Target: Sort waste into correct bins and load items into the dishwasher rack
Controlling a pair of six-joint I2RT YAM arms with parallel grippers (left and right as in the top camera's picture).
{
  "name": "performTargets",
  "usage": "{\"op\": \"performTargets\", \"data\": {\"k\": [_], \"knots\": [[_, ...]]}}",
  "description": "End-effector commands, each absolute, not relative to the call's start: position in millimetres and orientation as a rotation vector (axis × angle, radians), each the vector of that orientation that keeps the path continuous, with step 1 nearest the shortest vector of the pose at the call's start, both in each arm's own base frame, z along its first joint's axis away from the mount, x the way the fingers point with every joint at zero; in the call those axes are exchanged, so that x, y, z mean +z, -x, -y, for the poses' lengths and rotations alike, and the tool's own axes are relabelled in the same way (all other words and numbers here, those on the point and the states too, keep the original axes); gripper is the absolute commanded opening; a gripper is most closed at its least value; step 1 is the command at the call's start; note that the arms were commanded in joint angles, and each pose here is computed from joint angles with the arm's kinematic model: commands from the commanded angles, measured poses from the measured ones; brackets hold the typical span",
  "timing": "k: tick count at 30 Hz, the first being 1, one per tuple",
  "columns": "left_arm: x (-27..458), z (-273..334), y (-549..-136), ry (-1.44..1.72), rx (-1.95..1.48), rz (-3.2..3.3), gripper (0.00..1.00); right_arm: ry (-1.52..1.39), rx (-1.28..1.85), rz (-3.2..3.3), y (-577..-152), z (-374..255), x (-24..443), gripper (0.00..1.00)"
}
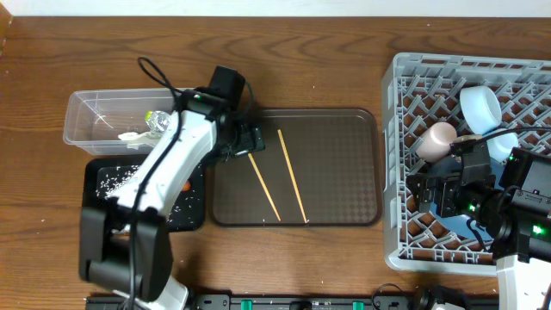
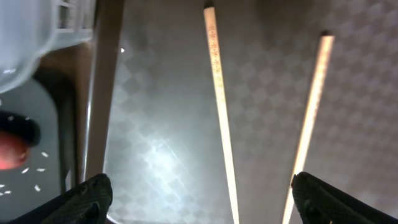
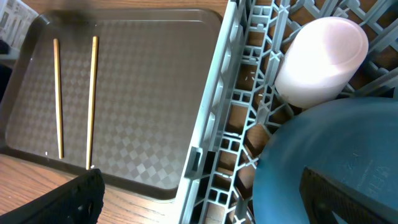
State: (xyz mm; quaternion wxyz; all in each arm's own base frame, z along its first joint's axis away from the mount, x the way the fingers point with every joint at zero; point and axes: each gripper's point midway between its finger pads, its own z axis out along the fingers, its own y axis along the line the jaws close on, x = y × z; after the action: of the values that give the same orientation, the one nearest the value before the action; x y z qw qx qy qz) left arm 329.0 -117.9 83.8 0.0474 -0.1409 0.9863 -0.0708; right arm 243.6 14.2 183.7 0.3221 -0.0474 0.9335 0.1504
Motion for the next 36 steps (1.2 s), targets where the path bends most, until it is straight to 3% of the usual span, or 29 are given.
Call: {"op": "performTargets", "data": {"k": [1, 26, 36], "knots": [[75, 116, -332, 0.449, -0.186, -3.025, 0.95, 0.154, 0.384, -2.433, -246, -15, 191, 0.99], [4, 136, -310, 0.662, -0.232, -3.002, 0.9, 0.154, 0.384, -2.433, -246, -15, 191, 0.99], [75, 143, -337, 0.576, -0.379, -2.823, 0.9, 0.154, 0.384, -2.433, -246, -15, 191, 0.99]]}}
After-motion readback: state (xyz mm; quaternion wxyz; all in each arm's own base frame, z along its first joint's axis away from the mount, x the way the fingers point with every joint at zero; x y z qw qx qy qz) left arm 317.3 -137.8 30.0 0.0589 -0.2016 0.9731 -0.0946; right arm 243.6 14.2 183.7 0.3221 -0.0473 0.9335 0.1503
